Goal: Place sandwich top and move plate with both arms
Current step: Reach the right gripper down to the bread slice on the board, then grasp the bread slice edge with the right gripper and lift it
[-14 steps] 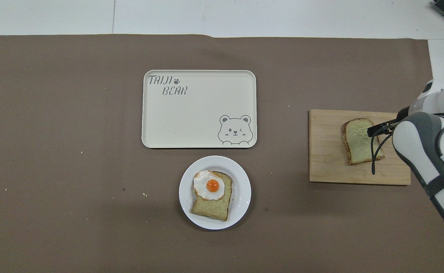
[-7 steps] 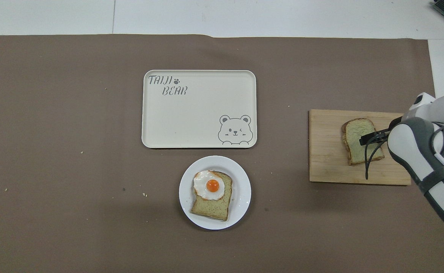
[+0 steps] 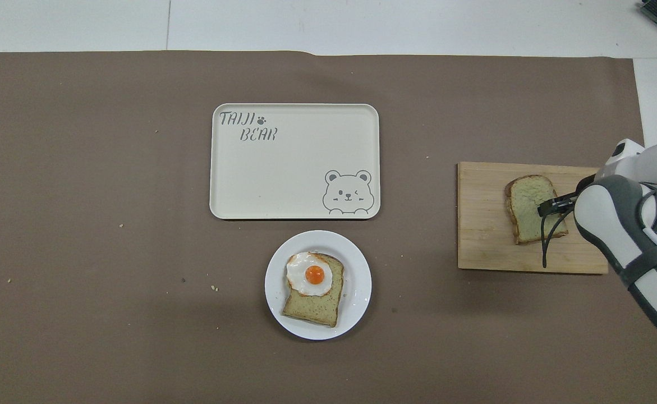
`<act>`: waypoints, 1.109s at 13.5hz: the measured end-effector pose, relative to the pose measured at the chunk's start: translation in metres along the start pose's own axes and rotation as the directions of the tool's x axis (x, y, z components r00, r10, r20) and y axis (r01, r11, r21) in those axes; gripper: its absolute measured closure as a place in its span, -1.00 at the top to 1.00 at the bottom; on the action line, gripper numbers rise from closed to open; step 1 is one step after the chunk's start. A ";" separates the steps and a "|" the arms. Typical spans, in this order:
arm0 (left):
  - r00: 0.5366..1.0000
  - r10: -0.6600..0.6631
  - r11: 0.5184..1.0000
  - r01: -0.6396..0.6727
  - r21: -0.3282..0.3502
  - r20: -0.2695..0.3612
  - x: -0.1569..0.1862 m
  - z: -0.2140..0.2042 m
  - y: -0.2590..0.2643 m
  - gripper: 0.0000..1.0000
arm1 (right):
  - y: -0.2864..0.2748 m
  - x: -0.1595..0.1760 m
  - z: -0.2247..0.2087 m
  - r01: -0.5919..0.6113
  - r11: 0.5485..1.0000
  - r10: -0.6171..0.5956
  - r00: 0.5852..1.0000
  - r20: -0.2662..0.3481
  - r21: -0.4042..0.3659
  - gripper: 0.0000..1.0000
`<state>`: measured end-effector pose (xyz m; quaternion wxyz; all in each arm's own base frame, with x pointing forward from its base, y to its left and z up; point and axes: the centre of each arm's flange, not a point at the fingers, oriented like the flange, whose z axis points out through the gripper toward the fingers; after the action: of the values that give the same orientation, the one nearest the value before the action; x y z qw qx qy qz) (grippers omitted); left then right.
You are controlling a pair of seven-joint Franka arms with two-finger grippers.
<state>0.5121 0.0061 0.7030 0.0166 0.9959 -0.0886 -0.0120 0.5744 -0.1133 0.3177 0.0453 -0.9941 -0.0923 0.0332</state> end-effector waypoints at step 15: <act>1.000 0.000 1.000 0.000 0.000 0.000 0.000 0.000 0.000 1.00 | -0.026 0.027 -0.065 0.050 0.999 -0.050 0.998 -0.026 0.016 -0.98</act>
<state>0.5121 0.0061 0.7030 0.0166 0.9959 -0.0886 -0.0120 0.6006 -0.0887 0.3832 0.0556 -0.9915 -0.1162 0.0200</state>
